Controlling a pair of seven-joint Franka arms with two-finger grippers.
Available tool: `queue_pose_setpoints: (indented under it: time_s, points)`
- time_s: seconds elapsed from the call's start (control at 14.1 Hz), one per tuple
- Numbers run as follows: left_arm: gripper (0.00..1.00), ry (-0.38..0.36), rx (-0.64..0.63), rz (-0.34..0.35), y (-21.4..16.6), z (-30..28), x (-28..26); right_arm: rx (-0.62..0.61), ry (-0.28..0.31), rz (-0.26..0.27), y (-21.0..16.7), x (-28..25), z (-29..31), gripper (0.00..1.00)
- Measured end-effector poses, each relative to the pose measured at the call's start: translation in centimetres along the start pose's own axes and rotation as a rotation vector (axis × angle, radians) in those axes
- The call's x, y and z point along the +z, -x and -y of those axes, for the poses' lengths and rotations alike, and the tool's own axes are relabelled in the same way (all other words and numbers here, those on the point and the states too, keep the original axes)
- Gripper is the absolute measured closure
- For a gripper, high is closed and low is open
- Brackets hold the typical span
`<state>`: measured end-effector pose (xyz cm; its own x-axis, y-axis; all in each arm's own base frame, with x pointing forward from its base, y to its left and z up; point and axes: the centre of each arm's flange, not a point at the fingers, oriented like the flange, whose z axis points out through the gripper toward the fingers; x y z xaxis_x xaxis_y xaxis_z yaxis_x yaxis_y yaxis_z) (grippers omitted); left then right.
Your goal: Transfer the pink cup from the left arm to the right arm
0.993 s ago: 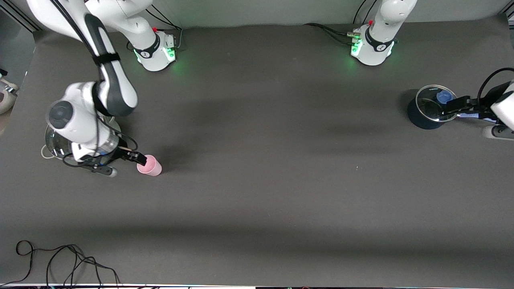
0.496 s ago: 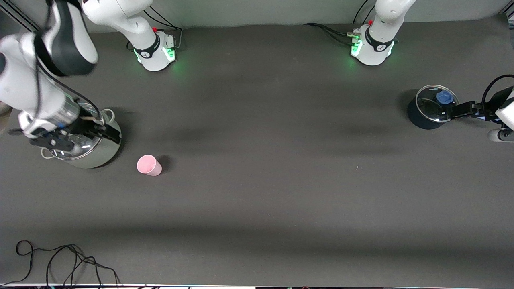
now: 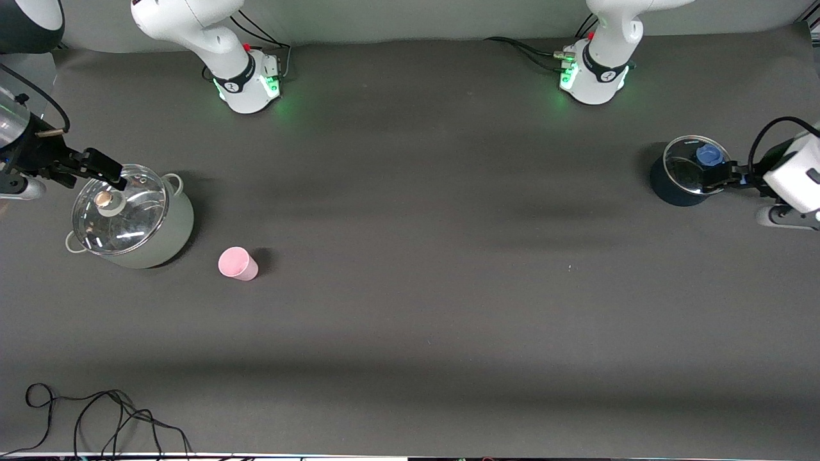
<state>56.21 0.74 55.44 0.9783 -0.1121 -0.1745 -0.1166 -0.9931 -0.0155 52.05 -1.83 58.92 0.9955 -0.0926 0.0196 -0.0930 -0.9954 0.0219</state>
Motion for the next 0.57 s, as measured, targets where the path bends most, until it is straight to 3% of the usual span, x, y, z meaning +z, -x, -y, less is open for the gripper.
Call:
queue_pose_setpoints:
  time_s: [0.57]
  points:
    - [0.0, 0.025, 0.017, -0.006, -0.2, -1.4, -0.1, 0.001, 0.03, -0.005, -2.0, 0.2, 0.9, 0.0]
